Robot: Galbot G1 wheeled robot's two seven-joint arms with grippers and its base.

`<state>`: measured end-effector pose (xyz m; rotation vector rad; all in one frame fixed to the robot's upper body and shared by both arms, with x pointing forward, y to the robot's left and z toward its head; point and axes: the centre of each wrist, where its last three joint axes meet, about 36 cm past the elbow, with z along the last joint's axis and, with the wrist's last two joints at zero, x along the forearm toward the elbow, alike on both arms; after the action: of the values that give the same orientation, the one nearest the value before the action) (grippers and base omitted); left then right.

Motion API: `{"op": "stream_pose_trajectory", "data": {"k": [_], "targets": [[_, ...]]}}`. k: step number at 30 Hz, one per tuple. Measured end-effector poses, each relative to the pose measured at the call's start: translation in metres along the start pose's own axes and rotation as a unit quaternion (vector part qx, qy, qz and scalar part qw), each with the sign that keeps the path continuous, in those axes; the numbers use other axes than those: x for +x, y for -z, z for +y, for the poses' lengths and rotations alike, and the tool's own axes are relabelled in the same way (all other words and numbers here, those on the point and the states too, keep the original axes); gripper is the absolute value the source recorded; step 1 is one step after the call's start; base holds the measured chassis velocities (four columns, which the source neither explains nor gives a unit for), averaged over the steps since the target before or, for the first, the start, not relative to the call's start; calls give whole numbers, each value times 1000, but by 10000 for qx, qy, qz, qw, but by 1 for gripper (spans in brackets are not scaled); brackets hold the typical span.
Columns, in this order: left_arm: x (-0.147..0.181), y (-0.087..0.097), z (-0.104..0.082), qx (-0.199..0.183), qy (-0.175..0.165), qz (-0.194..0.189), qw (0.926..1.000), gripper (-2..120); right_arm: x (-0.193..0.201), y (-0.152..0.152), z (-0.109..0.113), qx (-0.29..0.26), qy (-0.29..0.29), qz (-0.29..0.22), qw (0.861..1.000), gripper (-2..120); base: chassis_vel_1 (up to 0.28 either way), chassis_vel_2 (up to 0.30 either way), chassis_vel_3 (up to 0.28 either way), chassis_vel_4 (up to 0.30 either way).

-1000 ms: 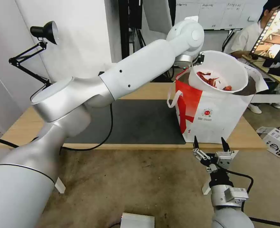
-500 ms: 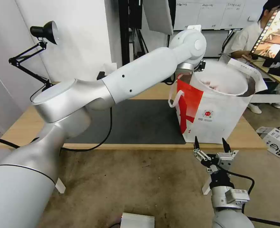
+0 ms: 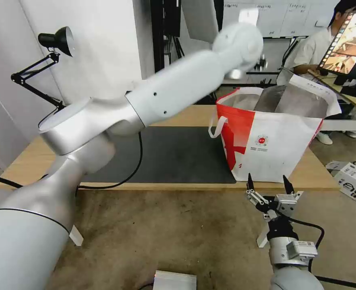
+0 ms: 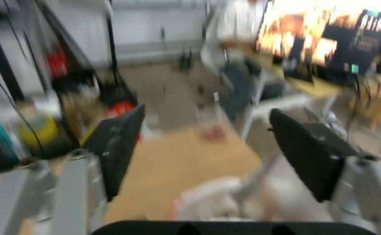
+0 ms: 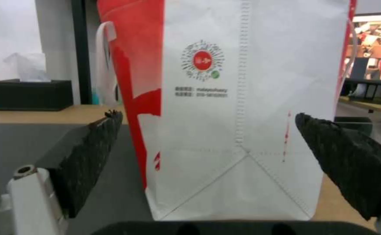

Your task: Pick up the trash from the table and place it into the takeout bag.

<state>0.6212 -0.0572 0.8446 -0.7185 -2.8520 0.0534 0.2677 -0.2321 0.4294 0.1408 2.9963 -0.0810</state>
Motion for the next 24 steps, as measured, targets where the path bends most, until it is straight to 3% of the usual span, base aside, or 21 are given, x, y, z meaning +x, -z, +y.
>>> {"op": "stream_pose_trajectory", "data": {"k": [2,4,7,8,11,12,14,15,17,18,19,21,22,24], "targets": [[12,3,25,-303,125,-399,9987,95,0,1,-3,17,-64,4,10000,99,0,0,0,0],[16,0,34,-447,94,-570,9973,98,2,3,-6,35,-143,6,9999,99,0,0,0,0],[32,-23,65,-1129,2,-1047,9881,100,8,8,-14,120,-357,-16,9993,99,0,0,0,0],[32,-23,65,-1129,2,-1047,9881,100,8,8,-14,120,-357,-16,9993,99,0,0,0,0],[59,-59,107,-1775,108,-1422,9737,100,9,6,-15,174,-354,9,9992,100,0,0,0,0],[59,-59,107,-1775,108,-1422,9737,100,9,6,-15,174,-354,9,9992,100,0,0,0,0],[80,-87,138,-2035,178,-1534,9668,100,12,3,-16,228,-336,68,9992,100,0,0,0,0],[80,-87,138,-2035,178,-1534,9668,100,12,3,-16,228,-336,68,9992,100,0,0,0,0],[108,-121,186,-2283,410,-1574,9599,100,14,-1,-15,279,-313,126,9990,100,0,0,0,0],[121,-134,203,-2344,482,-1590,9578,100,15,-2,-15,292,-296,139,9990,100,0,0,0,0],[121,-134,203,-2344,482,-1590,9578,100,15,-2,-15,292,-296,139,9990,100,0,0,0,0],[157,-163,242,-2427,659,-1582,9549,100,17,-6,-12,318,-239,184,9990,100,0,0,0,0],[157,-163,242,-2427,659,-1582,9549,100,17,-6,-12,318,-239,184,9990,100,0,0,0,0],[193,-196,269,-2459,787,-1551,9536,100,18,-10,-10,331,-180,234,9990,100,0,0,0,0]]}}
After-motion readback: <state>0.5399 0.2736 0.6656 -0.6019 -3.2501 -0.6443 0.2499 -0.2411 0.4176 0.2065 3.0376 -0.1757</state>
